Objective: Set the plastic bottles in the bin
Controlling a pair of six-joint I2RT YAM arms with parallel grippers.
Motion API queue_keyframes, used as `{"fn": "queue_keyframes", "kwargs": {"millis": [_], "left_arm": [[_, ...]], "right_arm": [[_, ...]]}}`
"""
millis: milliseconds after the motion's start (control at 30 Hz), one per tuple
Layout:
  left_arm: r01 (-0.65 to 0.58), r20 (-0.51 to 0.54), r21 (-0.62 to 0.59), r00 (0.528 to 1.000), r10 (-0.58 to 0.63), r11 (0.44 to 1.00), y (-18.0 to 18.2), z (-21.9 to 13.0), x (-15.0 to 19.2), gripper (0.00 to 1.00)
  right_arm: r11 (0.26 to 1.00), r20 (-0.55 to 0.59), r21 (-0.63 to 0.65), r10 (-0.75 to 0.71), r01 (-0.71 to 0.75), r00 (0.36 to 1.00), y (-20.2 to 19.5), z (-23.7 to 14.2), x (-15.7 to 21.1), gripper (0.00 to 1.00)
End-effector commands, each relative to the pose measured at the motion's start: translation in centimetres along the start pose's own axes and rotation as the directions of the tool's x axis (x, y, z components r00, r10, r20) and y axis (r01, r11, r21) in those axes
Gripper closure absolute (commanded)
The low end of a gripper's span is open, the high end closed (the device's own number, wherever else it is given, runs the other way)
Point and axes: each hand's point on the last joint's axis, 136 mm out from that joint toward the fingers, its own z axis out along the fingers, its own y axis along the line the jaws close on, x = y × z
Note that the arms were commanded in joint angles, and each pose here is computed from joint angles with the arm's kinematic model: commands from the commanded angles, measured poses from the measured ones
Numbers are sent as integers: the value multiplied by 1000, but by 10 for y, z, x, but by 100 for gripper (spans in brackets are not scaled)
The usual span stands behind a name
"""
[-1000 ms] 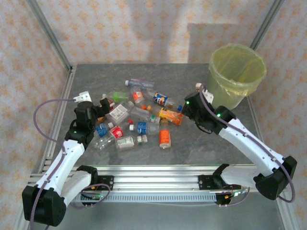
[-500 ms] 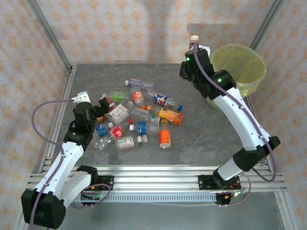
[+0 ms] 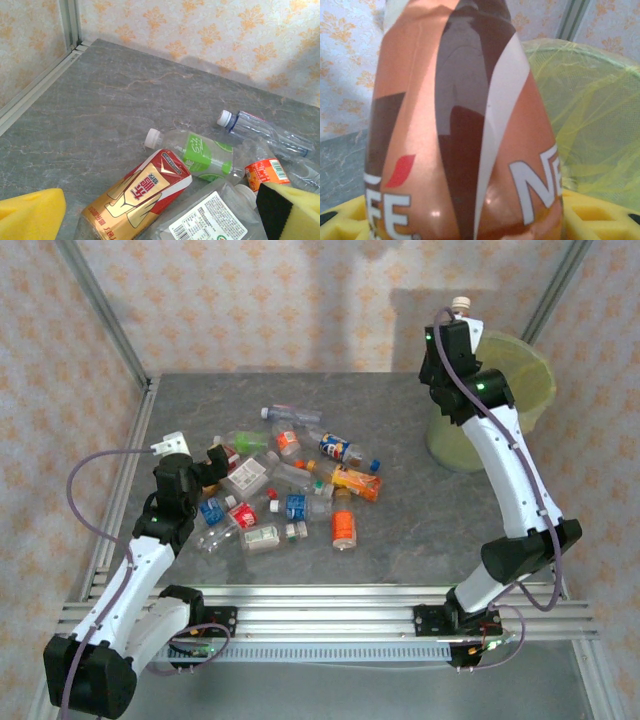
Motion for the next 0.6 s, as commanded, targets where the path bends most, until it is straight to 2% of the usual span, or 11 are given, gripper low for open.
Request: {"fn": "queue_keyframes", "kwargs": {"millis": [0,200,400,567], "left_arm": [[8,10,5,1000,-8,1000,-2,-4,-6,0],[-7,9,6,1000,6,1000,-2,-4,-4,0],[-11,-1,24,1000,11,1000,-6,-2,-3,0],[-9,-3,32,1000,9,999,-7,-2,-2,0]], "right_arm": [[1000,53,25,15,-17,998,-6,-3,-6,74],[999,133,-11,34,-33,991,-1,4,7,79],[994,303,-86,86,-63,949,-9,-5,18,77],[989,391,-113,129,-92,911,-24,-9,17,76]]}}
